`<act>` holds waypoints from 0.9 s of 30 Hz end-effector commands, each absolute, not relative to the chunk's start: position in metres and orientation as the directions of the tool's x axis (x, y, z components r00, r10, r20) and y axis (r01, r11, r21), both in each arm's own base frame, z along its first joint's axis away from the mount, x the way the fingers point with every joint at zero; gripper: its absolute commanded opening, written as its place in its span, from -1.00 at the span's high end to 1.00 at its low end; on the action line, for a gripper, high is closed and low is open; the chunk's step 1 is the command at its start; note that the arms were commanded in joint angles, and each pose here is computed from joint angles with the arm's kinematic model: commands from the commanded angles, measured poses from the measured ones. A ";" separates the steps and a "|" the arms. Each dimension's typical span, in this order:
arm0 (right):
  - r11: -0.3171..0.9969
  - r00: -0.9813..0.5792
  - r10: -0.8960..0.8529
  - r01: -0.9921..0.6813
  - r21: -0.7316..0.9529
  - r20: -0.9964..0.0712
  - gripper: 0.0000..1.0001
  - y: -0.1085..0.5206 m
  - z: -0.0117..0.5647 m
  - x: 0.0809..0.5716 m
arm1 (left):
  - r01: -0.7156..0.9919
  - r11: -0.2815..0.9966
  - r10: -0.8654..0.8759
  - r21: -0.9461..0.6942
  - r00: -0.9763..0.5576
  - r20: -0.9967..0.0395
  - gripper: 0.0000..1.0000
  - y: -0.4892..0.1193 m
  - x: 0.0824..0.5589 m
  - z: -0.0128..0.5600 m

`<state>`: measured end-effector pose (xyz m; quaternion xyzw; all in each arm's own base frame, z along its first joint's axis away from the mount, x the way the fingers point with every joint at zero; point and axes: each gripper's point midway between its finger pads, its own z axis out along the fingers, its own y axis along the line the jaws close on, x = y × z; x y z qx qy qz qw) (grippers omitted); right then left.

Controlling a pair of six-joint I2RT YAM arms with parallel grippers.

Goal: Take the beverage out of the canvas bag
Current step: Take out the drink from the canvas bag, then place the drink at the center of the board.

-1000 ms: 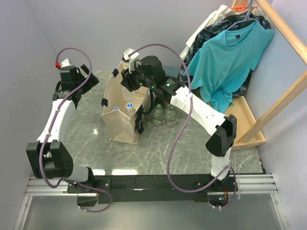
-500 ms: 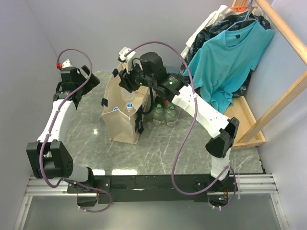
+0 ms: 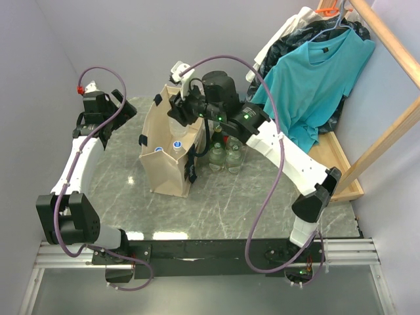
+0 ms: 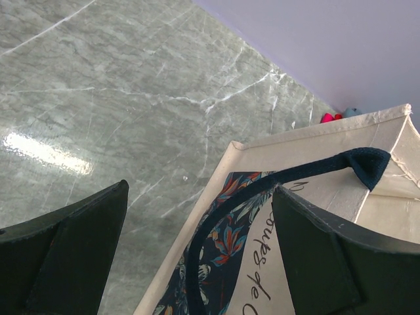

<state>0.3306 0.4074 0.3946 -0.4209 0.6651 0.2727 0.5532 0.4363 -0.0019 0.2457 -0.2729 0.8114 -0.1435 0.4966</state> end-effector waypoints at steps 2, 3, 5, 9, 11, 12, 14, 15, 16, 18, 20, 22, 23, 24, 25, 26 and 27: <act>0.553 0.230 -0.013 -0.809 -0.198 -0.973 1.00 0.384 0.516 0.312 | -0.256 0.807 -0.590 -0.532 -0.313 -0.745 -0.93 -0.004 0.436 0.267; 0.557 0.237 -0.005 -0.806 -0.199 -0.972 1.00 0.384 0.519 0.311 | -0.260 0.807 -0.590 -0.530 -0.312 -0.745 -0.93 -0.003 0.436 0.267; 0.562 0.242 -0.002 -0.802 -0.201 -0.970 1.00 0.381 0.521 0.310 | -0.262 0.807 -0.590 -0.529 -0.312 -0.745 -0.93 -0.003 0.435 0.267; 0.564 0.252 -0.002 -0.799 -0.210 -0.968 1.00 0.378 0.526 0.307 | -0.260 0.805 -0.592 -0.533 -0.307 -0.745 -0.93 -0.003 0.435 0.268; 0.568 0.262 0.003 -0.794 -0.214 -0.965 1.00 0.375 0.532 0.304 | -0.257 0.806 -0.591 -0.533 -0.308 -0.746 -0.93 -0.003 0.436 0.268; 0.572 0.269 0.004 -0.791 -0.218 -0.963 1.00 0.374 0.535 0.303 | -0.256 0.805 -0.592 -0.534 -0.311 -0.743 -0.93 -0.004 0.436 0.267; 0.578 0.276 0.007 -0.785 -0.222 -0.961 1.00 0.369 0.537 0.299 | -0.256 0.804 -0.595 -0.537 -0.313 -0.741 -0.93 -0.005 0.436 0.266; 0.583 0.279 0.009 -0.782 -0.222 -0.960 1.00 0.368 0.536 0.299 | -0.253 0.804 -0.595 -0.538 -0.312 -0.741 -0.93 -0.005 0.436 0.266; 0.586 0.287 0.019 -0.779 -0.222 -0.958 1.00 0.364 0.542 0.295 | -0.253 0.803 -0.596 -0.540 -0.310 -0.741 -0.93 -0.005 0.436 0.267; 0.592 0.294 0.018 -0.773 -0.226 -0.956 1.00 0.362 0.542 0.293 | -0.253 0.804 -0.595 -0.538 -0.312 -0.741 -0.93 -0.005 0.435 0.267; 0.603 0.304 0.022 -0.764 -0.230 -0.952 1.00 0.356 0.547 0.289 | -0.251 0.804 -0.594 -0.539 -0.309 -0.742 -0.93 -0.005 0.435 0.268; 0.617 0.315 0.016 -0.750 -0.239 -0.949 1.00 0.352 0.549 0.287 | -0.251 0.803 -0.596 -0.541 -0.308 -0.742 -0.93 -0.005 0.436 0.267; 0.623 0.320 0.017 -0.744 -0.240 -0.947 1.00 0.351 0.551 0.286 | -0.250 0.802 -0.597 -0.543 -0.312 -0.739 -0.93 -0.006 0.436 0.266; 0.629 0.333 0.014 -0.736 -0.251 -0.943 1.00 0.348 0.552 0.284 | -0.250 0.801 -0.599 -0.544 -0.312 -0.738 -0.93 -0.005 0.436 0.266; 0.638 0.335 0.009 -0.728 -0.253 -0.942 1.00 0.348 0.552 0.285 | -0.248 0.801 -0.598 -0.544 -0.311 -0.738 -0.93 -0.006 0.435 0.266; 0.642 0.342 0.011 -0.723 -0.255 -0.940 1.00 0.346 0.554 0.283 | -0.246 0.800 -0.599 -0.547 -0.311 -0.737 -0.93 -0.007 0.436 0.266; 0.646 0.344 0.005 -0.718 -0.259 -0.939 1.00 0.344 0.554 0.283 | -0.245 0.800 -0.599 -0.547 -0.313 -0.736 -0.93 -0.007 0.436 0.266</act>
